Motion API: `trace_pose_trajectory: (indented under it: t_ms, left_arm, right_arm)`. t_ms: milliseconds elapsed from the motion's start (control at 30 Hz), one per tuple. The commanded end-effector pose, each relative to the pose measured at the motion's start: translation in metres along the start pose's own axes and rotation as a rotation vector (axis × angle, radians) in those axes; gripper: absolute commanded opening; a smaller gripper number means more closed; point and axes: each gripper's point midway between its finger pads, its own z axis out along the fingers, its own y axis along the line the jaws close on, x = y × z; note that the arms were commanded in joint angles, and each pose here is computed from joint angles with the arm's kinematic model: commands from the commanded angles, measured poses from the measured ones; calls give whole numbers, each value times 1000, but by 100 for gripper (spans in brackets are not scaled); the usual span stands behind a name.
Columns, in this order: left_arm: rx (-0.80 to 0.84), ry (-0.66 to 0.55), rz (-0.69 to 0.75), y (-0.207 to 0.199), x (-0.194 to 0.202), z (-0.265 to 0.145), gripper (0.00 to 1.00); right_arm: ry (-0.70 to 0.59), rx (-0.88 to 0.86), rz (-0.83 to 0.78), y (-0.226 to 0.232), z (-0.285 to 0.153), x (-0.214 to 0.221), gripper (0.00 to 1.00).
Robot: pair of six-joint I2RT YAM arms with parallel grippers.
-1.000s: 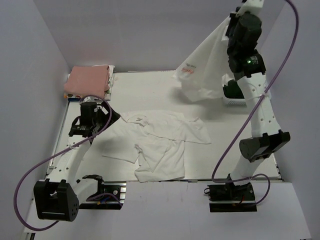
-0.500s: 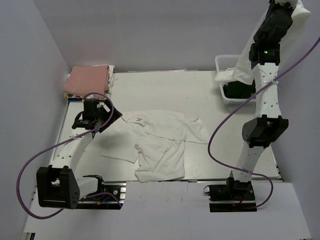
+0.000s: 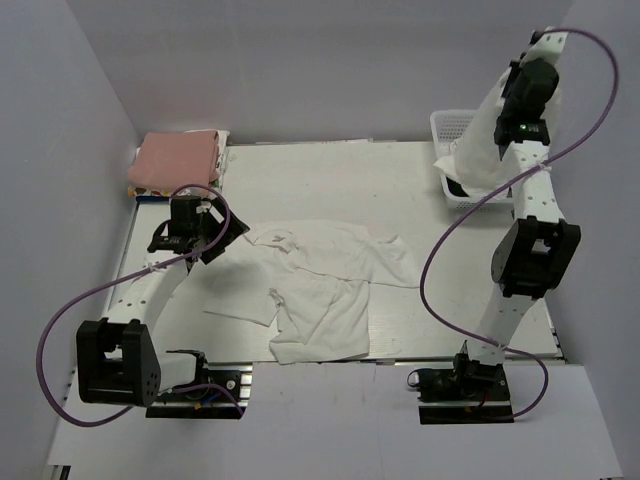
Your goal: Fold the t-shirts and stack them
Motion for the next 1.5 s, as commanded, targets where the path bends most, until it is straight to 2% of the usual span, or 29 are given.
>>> trace_pose_trajectory:
  t_ms: [0,133,167,200,233,333,367,433,467,533,667,700,767,867,1000,1067,1133,1167,1200,1233,1267,1300,1333,1367,1400,1467]
  left_arm:
    - [32,-12,8,-12,-7,-5,100]
    - [25,-34,18,-13,-12,-11,100]
    - [25,-34,18,-13,-12,-11,100]
    - [18,-41,30,-11,-14,-11,100]
    - [24,-48,31,-14,-16,-12,100]
    - [24,-48,31,-14,-16,-12,100]
    - [24,-48,31,-14,-16,-12,100]
    - [40,-50,42,-17,-17,-12,100]
    - [57,-53,44,-21,-19,-12,100]
    - [59,-37,54,-20,-16,-10,100]
    - [80,-20,67,-23,-13,-11,100]
    - [80,-20,78,-23,-13,-11,100]
    - [86,-14,87,-23,-12,-11,100]
    - [74,1,84,-19,-6,-13,100]
    - [61,16,81,-10,4,-15,100]
    - [64,-2,84,-9,4,-20,100]
    - [43,23,67,-3,12,-22,100]
    - [52,32,66,-4,14,-24,100]
    - [42,58,52,1,21,-23,100]
    - [13,91,45,10,32,-23,100]
    - [-1,107,41,16,39,-24,100]
    - [-8,133,26,20,46,-24,100]
    - [-10,150,23,23,52,-23,100]
    - [-31,174,18,33,62,-21,100]
    - [-41,202,12,38,70,-19,100]
    - [-65,230,6,47,79,-10,100]
  right_arm:
    - [318,-34,77,15,-8,133,0]
    - [608,-102,77,30,-33,226,0]
    - [680,-114,66,34,-41,243,14]
    - [639,-128,73,36,-30,219,63]
    - [662,-134,79,38,-34,218,90]
    - [610,-221,98,48,-38,172,90]
    - [550,-303,111,56,-45,134,90]
    - [523,-454,125,79,-62,108,90]
    - [511,-586,143,96,-80,90,90]
    - [511,-706,141,114,-105,69,90]
    - [568,-1000,62,156,-173,62,90]
    - [632,-1080,55,174,-201,72,90]
    - [633,-1238,-6,199,-237,77,90]
    - [681,-1396,-36,225,-285,86,90]
    - [768,-1505,-81,243,-334,100,90]
    - [743,-1527,-54,253,-350,93,90]
    - [777,-1523,-31,266,-368,111,90]
    - [751,-1433,-22,258,-365,99,90]
    - [810,-1414,-28,261,-382,134,90]
    - [787,-1348,33,261,-381,124,90]
    - [753,-1250,4,251,-373,126,90]
    - [838,-1220,10,245,-390,162,90]
    - [844,-1170,60,238,-392,156,90]
    - [788,-1073,55,229,-377,153,90]
    - [850,-1021,37,213,-390,183,90]
    - [868,-905,56,199,-387,208,90]
